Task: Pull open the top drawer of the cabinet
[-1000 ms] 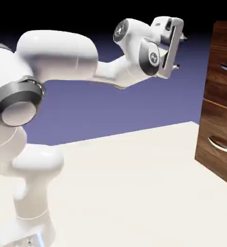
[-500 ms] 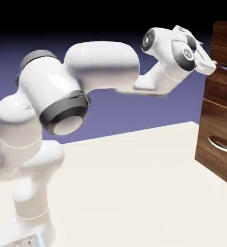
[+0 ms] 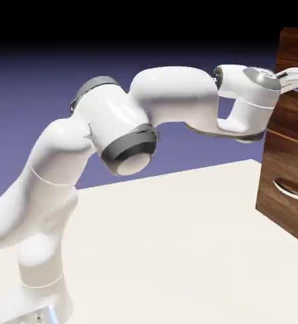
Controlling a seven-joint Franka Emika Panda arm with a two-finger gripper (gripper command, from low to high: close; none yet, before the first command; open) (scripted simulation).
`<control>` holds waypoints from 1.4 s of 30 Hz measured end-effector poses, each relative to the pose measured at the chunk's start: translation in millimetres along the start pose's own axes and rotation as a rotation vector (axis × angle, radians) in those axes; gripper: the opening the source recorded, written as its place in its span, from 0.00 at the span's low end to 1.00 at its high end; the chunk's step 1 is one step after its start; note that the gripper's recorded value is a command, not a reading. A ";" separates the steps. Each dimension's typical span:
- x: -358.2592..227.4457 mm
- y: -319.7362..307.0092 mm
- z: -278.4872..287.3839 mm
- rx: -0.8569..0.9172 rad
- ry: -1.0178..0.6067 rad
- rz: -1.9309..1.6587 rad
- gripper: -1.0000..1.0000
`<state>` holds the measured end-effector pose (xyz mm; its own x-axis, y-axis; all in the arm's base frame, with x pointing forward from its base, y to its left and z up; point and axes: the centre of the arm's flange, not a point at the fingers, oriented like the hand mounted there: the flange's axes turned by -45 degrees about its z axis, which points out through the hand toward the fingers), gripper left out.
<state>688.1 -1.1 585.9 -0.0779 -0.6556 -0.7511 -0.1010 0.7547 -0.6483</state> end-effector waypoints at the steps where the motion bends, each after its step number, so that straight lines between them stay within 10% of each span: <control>1: -0.1 4.5 5.6 0.010 -0.003 -0.079 0.50; 11: -16.0 46.2 47.5 0.128 -0.031 -0.856 0.50; 24: -21.2 41.6 95.1 0.129 -0.032 -0.856 0.50; 25: -19.9 41.2 97.1 0.128 -0.031 -0.856 0.00; 42: -14.0 49.0 19.5 0.129 -0.031 -0.856 0.00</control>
<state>703.6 45.5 562.2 0.0006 -1.0000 0.0003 0.0004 -0.0003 -1.0000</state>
